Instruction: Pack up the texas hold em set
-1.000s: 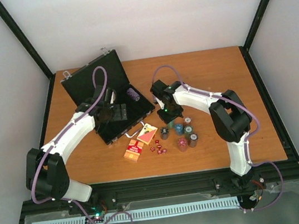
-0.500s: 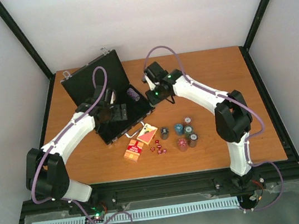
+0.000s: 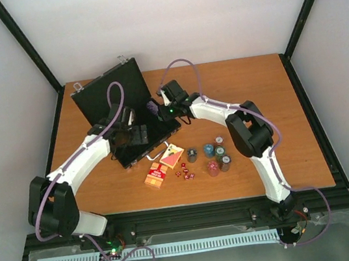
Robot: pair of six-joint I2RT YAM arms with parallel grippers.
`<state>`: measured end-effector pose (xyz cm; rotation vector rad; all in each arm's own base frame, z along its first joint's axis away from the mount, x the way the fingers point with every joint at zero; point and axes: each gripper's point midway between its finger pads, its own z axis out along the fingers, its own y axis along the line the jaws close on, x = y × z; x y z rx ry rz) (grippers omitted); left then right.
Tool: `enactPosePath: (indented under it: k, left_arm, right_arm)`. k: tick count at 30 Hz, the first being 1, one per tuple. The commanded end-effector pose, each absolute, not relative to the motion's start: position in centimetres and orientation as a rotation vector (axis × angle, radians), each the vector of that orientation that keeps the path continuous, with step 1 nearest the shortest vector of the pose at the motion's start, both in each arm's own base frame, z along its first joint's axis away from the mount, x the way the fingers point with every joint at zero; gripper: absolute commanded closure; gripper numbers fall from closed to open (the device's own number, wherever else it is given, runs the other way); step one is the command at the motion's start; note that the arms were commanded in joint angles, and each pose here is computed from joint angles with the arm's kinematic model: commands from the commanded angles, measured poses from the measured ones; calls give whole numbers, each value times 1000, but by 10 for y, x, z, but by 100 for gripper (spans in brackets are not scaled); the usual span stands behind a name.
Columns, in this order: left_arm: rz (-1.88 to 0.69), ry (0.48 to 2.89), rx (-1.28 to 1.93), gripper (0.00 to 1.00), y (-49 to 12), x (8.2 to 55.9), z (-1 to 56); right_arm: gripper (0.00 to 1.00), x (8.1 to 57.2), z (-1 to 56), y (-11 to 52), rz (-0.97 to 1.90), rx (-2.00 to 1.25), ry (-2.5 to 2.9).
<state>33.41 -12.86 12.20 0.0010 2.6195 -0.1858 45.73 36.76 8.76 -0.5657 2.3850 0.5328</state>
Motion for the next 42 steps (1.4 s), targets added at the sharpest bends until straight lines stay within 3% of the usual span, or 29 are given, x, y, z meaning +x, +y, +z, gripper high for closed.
enactPosePath:
  k: [1,6,11,15,21,22,24,32,36,42]
  left_arm:
    - [-185,2597,-27,0,-124,332,131]
    - [-170,2611,-17,0,-123,329,128]
    - [-173,2620,1,0,-124,330,127]
    - [-172,2620,11,0,-125,331,126]
    - [-176,2600,9,0,-126,335,131]
    - [-175,2596,7,0,-126,336,132]
    - [-173,2590,8,0,-125,336,134]
    - [-162,2561,-4,0,-122,337,140]
    - [-142,2549,-2,0,-119,338,145]
    - [-126,2544,4,0,-115,338,146]
  right_arm:
    - [90,478,113,379,565,-508,2267]
    - [88,480,92,366,493,-469,2263]
    - [66,469,70,354,460,-460,2300]
    - [56,454,63,352,490,-495,2325]
    - [42,447,87,350,490,-544,2302]
    - [34,447,93,349,492,-555,2296]
    - [28,443,106,350,498,-575,2286]
    - [25,414,125,344,517,-707,2409]
    - [17,401,111,302,299,-645,2560]
    - [16,377,108,227,79,-506,2721]
